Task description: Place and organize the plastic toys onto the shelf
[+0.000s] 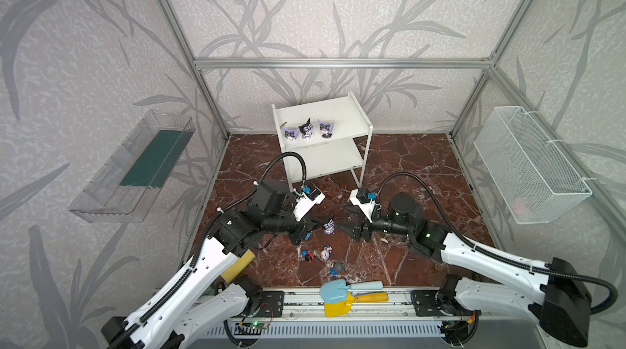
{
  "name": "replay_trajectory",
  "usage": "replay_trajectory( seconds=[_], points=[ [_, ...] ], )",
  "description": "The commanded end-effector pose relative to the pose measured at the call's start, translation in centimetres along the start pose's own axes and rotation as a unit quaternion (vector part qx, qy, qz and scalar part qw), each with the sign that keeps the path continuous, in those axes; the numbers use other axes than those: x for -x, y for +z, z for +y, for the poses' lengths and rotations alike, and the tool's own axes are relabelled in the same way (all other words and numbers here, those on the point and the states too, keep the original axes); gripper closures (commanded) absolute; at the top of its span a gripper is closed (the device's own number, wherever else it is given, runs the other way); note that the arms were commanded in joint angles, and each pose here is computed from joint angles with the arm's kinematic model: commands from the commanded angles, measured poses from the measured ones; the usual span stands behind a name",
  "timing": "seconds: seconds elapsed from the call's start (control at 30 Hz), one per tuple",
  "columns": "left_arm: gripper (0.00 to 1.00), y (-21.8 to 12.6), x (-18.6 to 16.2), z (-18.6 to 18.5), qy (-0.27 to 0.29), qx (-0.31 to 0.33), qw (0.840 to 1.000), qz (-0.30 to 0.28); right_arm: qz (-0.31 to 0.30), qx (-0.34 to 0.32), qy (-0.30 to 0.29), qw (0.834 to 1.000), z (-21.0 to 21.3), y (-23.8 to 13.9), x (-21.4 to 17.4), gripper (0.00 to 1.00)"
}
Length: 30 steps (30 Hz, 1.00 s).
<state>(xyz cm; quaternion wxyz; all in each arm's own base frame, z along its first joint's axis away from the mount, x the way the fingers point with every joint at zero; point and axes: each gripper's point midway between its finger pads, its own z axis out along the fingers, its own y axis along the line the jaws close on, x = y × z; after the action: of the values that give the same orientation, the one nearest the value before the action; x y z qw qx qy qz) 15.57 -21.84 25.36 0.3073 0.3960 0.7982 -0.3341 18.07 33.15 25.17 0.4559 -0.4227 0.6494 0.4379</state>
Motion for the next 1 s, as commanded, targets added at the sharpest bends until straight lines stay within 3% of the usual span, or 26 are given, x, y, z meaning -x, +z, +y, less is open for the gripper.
replay_trajectory(
  seconds=[0.0, 0.27, 0.53, 0.97],
  points=[
    [1.0, -0.9, 0.7, -2.0, 0.025, -0.047, 0.998, -0.015, 0.016, 0.098, -0.003, 0.995, 3.1, -0.5, 0.5, 0.32],
    [1.0, -1.2, 0.9, -3.3, 0.026, -0.079, 0.996, -0.018, 0.021, 0.156, -0.019, 0.987, 4.3, 0.4, 0.9, 0.35],
    [1.0, -1.2, 0.9, -3.3, 0.026, -0.081, 0.996, -0.019, 0.031, 0.176, -0.025, 0.984, 4.8, 0.8, 0.7, 0.53],
    [1.0, -1.2, 1.2, -2.8, 0.031, -0.067, 0.997, -0.022, 0.044, 0.2, -0.029, 0.978, 5.9, 1.5, 0.3, 0.62]
  ],
)
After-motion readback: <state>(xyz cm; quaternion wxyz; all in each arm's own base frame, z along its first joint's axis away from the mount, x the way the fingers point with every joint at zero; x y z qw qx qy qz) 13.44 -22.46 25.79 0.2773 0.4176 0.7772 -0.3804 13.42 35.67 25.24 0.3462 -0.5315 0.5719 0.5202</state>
